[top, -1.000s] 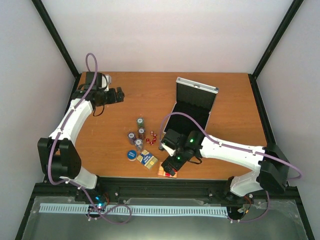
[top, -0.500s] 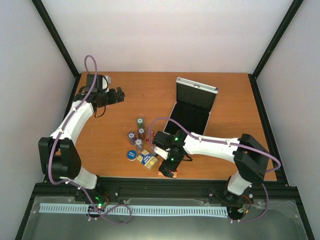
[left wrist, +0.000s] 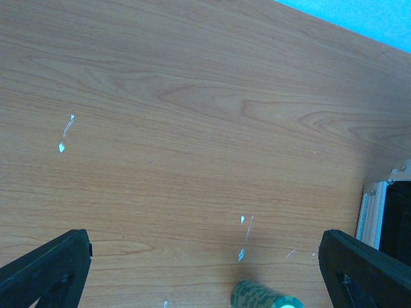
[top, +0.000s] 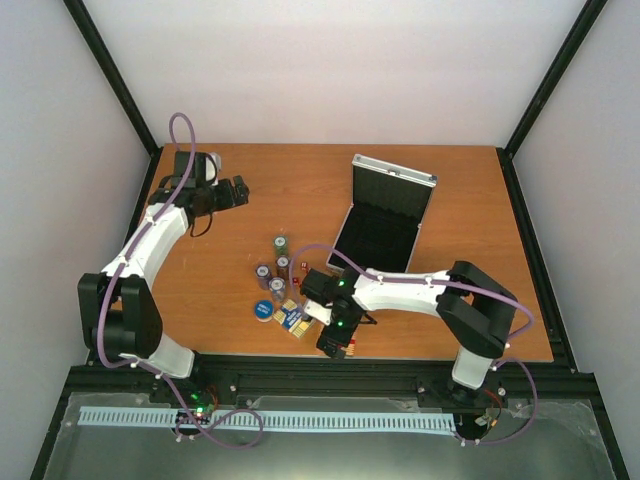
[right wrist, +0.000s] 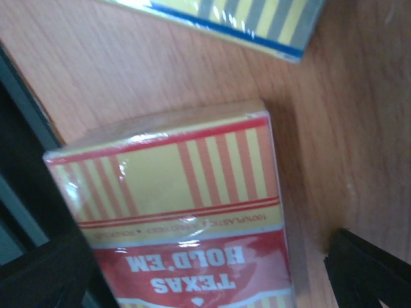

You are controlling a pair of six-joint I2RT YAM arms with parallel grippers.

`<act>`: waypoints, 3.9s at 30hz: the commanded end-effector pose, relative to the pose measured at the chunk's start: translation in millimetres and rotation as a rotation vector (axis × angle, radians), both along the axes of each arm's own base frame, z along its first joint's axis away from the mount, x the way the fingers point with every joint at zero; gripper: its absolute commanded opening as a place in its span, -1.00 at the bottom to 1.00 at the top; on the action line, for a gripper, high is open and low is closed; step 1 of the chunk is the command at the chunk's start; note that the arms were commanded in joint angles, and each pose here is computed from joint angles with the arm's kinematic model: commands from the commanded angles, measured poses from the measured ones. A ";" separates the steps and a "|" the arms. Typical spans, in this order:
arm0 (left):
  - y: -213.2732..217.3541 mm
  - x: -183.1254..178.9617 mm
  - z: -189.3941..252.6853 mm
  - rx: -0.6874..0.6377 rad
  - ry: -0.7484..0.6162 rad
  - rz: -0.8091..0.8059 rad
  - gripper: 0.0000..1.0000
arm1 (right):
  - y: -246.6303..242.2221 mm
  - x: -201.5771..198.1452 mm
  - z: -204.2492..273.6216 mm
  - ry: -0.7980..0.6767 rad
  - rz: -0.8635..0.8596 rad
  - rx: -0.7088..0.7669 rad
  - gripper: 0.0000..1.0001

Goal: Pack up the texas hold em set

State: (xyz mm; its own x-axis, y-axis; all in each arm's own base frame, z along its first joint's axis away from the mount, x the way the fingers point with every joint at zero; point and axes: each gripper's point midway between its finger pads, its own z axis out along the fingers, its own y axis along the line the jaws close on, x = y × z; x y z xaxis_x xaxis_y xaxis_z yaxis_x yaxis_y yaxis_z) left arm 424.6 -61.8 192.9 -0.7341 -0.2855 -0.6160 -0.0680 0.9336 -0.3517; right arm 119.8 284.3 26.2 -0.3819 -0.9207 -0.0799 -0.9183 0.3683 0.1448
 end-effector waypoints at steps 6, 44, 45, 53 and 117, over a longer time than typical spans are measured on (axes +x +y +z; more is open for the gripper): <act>1.4 3.6 -4.8 0.000 0.000 0.021 1.00 | -3.7 3.6 -22.4 -0.028 0.042 -0.046 1.00; -5.5 17.0 -3.6 -0.037 0.006 0.013 0.99 | -46.3 186.5 83.0 -0.454 -0.226 -0.122 -0.33; -5.8 17.8 -4.5 -0.039 0.009 0.012 1.00 | -49.2 193.8 81.1 -0.476 -0.222 -0.136 -0.33; -8.2 27.6 -9.2 -0.055 -0.005 0.014 0.99 | -69.0 231.1 66.4 -0.563 -0.209 -0.190 -0.31; -9.1 41.6 -18.2 -0.043 0.016 0.006 0.99 | -76.0 271.7 44.9 -0.554 -0.820 -0.120 0.89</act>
State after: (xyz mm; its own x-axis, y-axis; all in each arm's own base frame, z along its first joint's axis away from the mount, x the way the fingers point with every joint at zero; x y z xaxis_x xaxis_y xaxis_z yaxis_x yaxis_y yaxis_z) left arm 457.5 -68.3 160.2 -0.7643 -0.3162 -0.5620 -0.1001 0.9191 -0.3811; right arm 375.6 222.7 64.3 -0.8287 -0.4605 -0.3181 -0.4042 0.8855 -0.2290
